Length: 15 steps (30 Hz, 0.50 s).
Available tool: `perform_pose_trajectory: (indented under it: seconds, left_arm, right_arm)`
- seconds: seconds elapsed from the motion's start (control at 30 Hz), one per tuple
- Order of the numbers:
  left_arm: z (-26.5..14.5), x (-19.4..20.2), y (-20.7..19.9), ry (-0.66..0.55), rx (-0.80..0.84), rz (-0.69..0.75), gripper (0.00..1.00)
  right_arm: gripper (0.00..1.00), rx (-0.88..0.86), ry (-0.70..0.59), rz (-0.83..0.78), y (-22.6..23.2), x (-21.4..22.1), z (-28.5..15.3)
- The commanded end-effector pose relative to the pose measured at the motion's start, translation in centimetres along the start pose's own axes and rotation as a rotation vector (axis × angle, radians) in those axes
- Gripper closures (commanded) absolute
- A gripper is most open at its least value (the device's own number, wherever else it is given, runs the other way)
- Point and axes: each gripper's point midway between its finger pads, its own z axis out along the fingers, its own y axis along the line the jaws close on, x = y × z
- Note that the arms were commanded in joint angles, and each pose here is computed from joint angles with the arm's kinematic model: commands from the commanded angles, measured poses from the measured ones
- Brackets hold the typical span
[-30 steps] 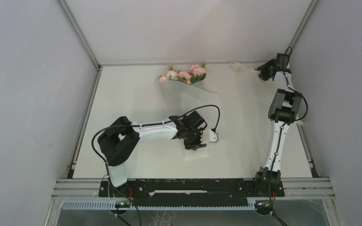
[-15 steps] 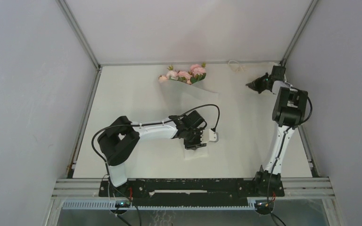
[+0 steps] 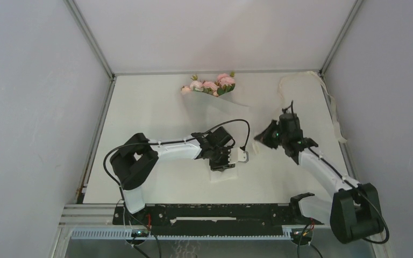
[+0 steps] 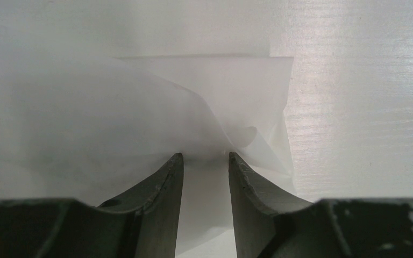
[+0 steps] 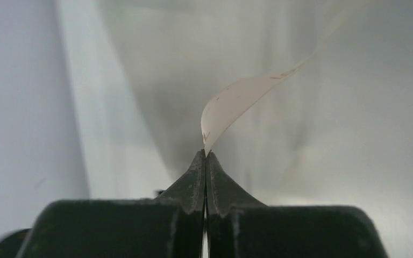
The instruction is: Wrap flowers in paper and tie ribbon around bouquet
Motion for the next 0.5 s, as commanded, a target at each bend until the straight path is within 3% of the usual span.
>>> perform_pose_trajectory:
  seconds: [0.0,0.03,0.1,0.13,0.23,0.3,0.47]
  left_arm:
    - [1.6,5.3,-3.1,0.151,0.096,-0.039,0.58]
    - [1.6,5.3,-3.1,0.15,0.097,-0.036,0.58]
    - [1.7,5.3,-3.2,0.151,0.097,-0.035,0.58]
    - [1.7,5.3,-3.2,0.151,0.097,-0.033,0.58]
    - [1.7,5.3,-3.3,0.155,0.095,-0.028,0.58]
    - [1.7,5.3,-3.3,0.159,0.094,-0.027,0.58]
    - [1.8,5.2,-3.4,0.164,0.089,-0.021,0.58]
  right_arm:
    - [1.0,0.265,-0.01,0.028,-6.9,3.8,-2.4]
    - [0.97,0.267,0.011,0.013,-7.1,4.7,-2.8]
    - [0.57,0.236,0.122,-0.045,-6.8,6.9,-3.3]
    - [0.44,0.262,0.163,-0.057,-7.0,7.3,-3.7]
    - [0.26,0.326,0.161,-0.14,-6.8,5.9,-5.1]
    - [0.02,0.252,0.114,-0.172,-4.7,4.1,-5.1]
    - [0.0,0.053,0.05,-0.18,-0.5,-1.2,-1.6]
